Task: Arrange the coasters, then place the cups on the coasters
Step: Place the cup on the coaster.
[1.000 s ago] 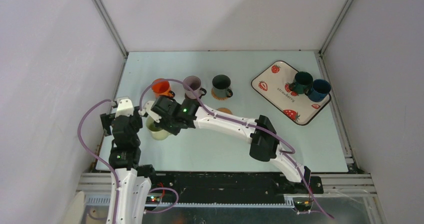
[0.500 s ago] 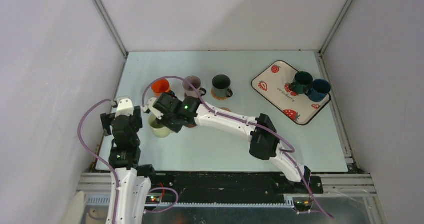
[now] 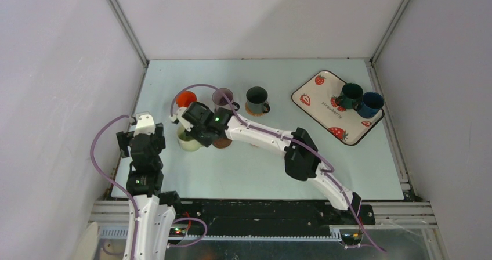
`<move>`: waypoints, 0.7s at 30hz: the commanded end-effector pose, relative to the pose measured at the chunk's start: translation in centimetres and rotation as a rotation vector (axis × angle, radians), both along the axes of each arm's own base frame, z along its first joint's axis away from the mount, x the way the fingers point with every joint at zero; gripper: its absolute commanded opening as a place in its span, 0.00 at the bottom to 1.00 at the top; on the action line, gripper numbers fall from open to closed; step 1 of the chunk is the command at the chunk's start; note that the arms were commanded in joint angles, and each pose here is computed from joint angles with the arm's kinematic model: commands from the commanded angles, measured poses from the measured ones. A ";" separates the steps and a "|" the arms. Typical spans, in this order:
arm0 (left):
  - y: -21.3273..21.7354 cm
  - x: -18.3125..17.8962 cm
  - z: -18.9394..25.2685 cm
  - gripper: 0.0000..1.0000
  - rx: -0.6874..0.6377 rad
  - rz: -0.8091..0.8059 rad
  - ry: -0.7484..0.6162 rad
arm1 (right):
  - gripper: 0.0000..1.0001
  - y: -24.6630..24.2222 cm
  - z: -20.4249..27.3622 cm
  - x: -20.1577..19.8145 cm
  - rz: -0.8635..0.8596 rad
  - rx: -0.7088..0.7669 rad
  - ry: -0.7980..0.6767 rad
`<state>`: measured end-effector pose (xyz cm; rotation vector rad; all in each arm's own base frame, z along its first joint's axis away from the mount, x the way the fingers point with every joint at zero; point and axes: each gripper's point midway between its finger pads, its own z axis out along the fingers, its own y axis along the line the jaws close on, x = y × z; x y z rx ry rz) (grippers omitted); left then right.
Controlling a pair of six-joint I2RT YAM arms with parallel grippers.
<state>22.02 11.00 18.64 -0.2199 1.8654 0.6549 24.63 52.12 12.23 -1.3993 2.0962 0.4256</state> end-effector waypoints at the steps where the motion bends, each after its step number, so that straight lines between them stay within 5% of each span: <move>1: 0.4 0.2 0.7 0.98 0.011 0.018 -0.041 | 0.00 2.2 4.2 3.4 -0.020 0.148 -0.113; 21: 0.6 0.5 0.3 0.98 0.020 0.024 -0.021 | 0.00 3.9 1.9 7.1 -0.060 0.176 -0.121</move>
